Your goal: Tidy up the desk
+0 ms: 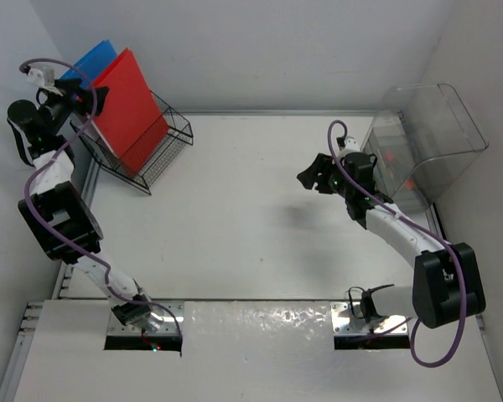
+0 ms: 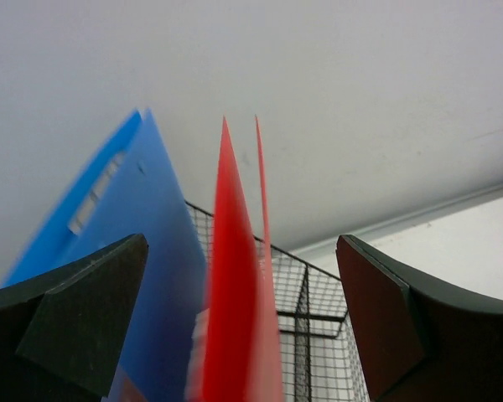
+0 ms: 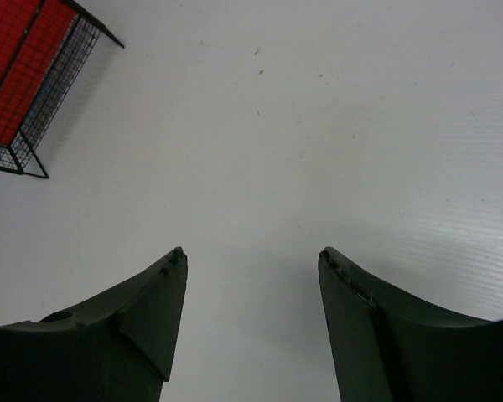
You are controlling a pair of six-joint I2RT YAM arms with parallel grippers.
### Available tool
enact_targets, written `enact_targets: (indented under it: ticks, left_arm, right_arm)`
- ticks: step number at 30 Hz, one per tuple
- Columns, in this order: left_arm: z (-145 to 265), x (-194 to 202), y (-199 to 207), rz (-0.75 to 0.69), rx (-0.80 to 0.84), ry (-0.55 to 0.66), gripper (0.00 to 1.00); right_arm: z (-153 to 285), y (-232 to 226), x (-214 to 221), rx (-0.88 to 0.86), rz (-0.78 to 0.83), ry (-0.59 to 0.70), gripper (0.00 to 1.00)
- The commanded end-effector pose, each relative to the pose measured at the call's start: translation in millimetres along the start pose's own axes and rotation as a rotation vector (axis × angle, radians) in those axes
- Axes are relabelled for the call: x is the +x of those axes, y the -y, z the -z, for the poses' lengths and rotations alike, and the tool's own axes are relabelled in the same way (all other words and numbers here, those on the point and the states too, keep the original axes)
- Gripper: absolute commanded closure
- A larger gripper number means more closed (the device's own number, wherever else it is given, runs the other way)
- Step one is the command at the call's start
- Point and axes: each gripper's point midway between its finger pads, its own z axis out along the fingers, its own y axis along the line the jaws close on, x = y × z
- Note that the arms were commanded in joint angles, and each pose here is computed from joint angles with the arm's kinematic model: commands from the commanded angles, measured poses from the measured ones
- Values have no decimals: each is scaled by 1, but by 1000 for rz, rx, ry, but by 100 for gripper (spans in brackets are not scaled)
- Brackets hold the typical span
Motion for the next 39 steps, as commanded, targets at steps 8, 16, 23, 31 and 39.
enact_targets:
  ticks: [8, 16, 23, 31, 39]
  left_arm:
    - [12, -62, 1, -215, -125, -14, 9]
    - [13, -99, 15, -230, -127, 34, 9]
    - [11, -76, 82, 63, 15, -182, 16]
    - [28, 59, 234, -298, 255, -591, 15]
    - [79, 199, 290, -374, 299, -860, 17]
  right_arm:
    - [7, -11, -26, -16, 72, 70, 37]
    - [10, -10, -25, -10, 89, 61, 37]
    - [15, 18, -8, 116, 161, -25, 35]
    - [29, 57, 12, 292, 226, -91, 18]
    - [46, 78, 36, 356, 255, -119, 15]
